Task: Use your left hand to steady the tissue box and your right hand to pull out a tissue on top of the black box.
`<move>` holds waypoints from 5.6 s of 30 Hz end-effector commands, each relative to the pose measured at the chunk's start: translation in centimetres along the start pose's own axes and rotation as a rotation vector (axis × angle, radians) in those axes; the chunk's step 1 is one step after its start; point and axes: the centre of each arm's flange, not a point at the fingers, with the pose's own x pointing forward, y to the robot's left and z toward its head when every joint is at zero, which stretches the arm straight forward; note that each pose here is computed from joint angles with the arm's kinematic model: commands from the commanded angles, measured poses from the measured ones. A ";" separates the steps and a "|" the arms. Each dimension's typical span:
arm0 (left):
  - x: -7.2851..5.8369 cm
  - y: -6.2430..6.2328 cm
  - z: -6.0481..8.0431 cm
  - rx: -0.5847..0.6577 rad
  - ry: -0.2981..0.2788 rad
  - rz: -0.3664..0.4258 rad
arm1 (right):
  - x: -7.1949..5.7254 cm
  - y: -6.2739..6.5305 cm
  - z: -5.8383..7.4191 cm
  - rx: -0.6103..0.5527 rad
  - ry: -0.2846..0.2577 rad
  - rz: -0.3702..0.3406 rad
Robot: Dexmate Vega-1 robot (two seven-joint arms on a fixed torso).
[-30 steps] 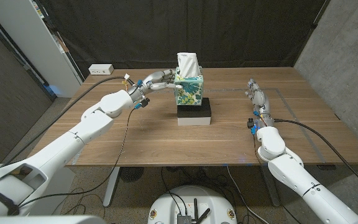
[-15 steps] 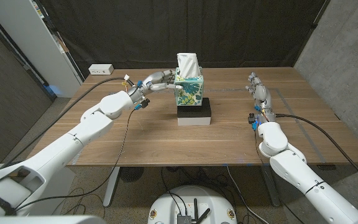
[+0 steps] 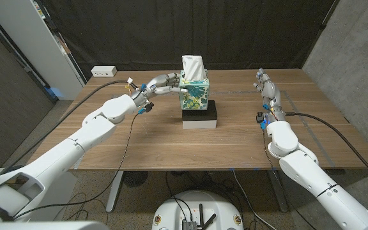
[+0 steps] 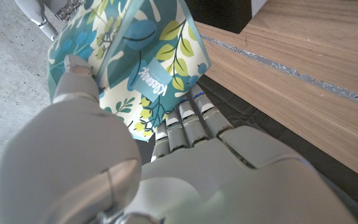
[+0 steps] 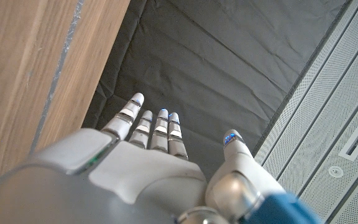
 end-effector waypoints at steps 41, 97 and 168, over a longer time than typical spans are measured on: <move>1.3 0.5 -0.6 0.008 0.009 -0.012 | 2.4 0.2 5.7 -0.189 -0.072 -0.009; 0.6 0.2 -0.3 0.010 0.013 -0.008 | 0.7 4.2 10.7 -1.012 -0.345 0.114; 0.5 -0.5 -0.3 0.003 0.021 -0.010 | 1.1 9.4 13.2 -1.031 -0.533 0.312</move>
